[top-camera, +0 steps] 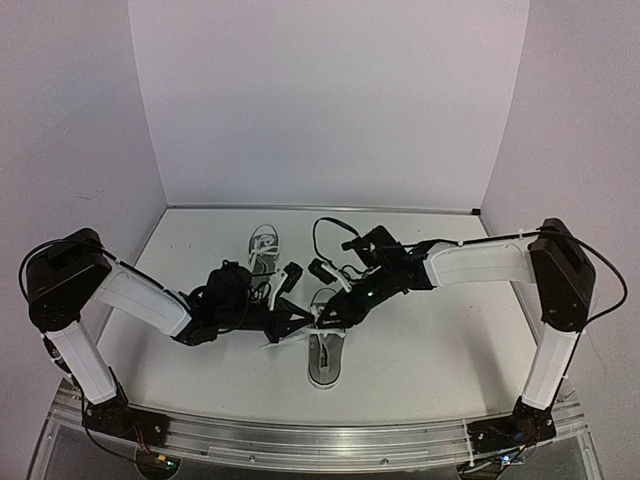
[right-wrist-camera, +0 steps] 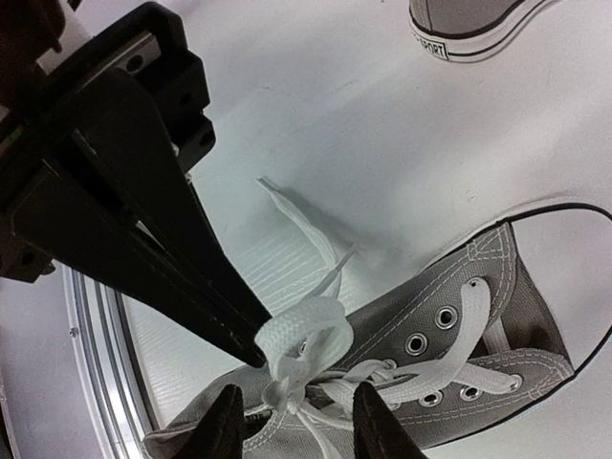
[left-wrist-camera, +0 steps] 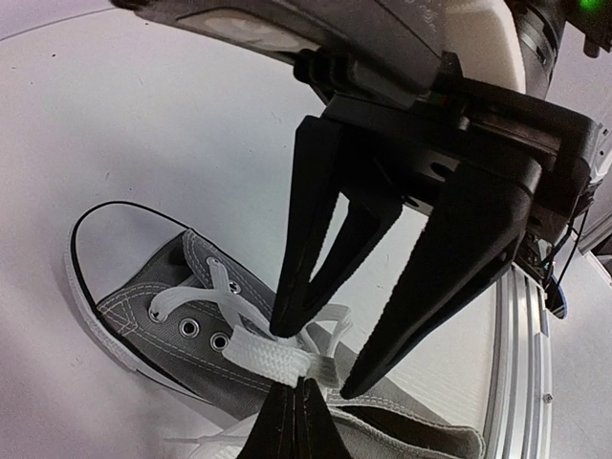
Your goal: Tie the shoes
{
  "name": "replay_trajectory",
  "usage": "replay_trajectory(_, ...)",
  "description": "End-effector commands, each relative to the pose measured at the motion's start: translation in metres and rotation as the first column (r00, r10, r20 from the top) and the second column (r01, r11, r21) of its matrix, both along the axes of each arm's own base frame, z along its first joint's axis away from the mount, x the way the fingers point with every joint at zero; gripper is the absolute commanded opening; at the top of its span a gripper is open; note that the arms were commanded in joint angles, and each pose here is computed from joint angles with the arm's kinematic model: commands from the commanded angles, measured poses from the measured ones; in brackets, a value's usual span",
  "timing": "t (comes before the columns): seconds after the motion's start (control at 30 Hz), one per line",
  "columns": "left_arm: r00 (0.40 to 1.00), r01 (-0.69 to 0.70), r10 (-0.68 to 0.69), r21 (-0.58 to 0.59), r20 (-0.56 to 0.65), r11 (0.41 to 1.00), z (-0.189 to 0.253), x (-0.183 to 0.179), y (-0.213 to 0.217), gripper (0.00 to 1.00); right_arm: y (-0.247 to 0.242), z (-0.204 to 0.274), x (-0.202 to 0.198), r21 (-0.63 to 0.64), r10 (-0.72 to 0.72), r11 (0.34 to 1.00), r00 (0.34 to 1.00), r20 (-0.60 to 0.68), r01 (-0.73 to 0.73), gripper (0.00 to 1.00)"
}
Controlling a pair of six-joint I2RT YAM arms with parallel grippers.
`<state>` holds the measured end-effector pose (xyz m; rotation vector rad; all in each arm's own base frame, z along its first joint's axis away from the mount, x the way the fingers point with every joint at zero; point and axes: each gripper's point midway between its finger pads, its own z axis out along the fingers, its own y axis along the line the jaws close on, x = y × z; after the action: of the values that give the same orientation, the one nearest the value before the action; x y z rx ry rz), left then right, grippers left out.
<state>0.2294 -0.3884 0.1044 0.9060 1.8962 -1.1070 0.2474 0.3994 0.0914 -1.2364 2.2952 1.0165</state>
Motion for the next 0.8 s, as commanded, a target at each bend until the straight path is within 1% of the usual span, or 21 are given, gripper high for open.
replay_trajectory(0.0, 1.000, -0.014, 0.015, -0.032, 0.016, 0.999, 0.015, 0.012, -0.007, 0.02, 0.007, 0.007, 0.007, 0.024, 0.010, 1.000, 1.000, 0.026, -0.010, 0.27)
replay_trajectory(0.1, 1.000, -0.017, 0.017, -0.026, 0.013, 1.000, 0.014, 0.013, -0.006, 0.02, 0.008, 0.011, 0.007, 0.032, 0.009, 0.999, 0.999, 0.032, -0.010, 0.09)
replay_trajectory(0.17, 1.000, -0.020, 0.020, -0.026, 0.012, 0.999, 0.015, 0.014, -0.005, 0.02, 0.009, 0.015, 0.007, 0.038, 0.008, 0.999, 0.999, 0.037, -0.009, 0.01)
replay_trajectory(0.2, 1.000, -0.022, 0.022, -0.025, 0.011, 0.999, 0.015, 0.015, -0.005, 0.02, 0.008, 0.017, 0.007, 0.041, 0.006, 0.999, 0.999, 0.039, -0.008, 0.00)
replay_trajectory(0.47, 0.999, -0.036, 0.036, -0.014, 0.002, 0.999, 0.012, 0.018, 0.002, 0.03, 0.003, 0.029, 0.010, 0.046, -0.029, 0.999, 0.998, 0.063, 0.027, 0.00)
replay_trajectory(0.57, 1.000, -0.022, 0.022, -0.012, -0.006, 1.000, 0.010, 0.015, 0.002, 0.06, 0.002, 0.030, 0.012, 0.045, -0.039, 0.998, 0.997, 0.067, 0.036, 0.00)
replay_trajectory(0.77, 0.999, 0.007, -0.007, 0.000, -0.033, 1.000, -0.001, 0.011, 0.000, 0.16, -0.004, 0.032, 0.016, 0.041, -0.058, 0.998, 0.995, 0.077, 0.055, 0.00)
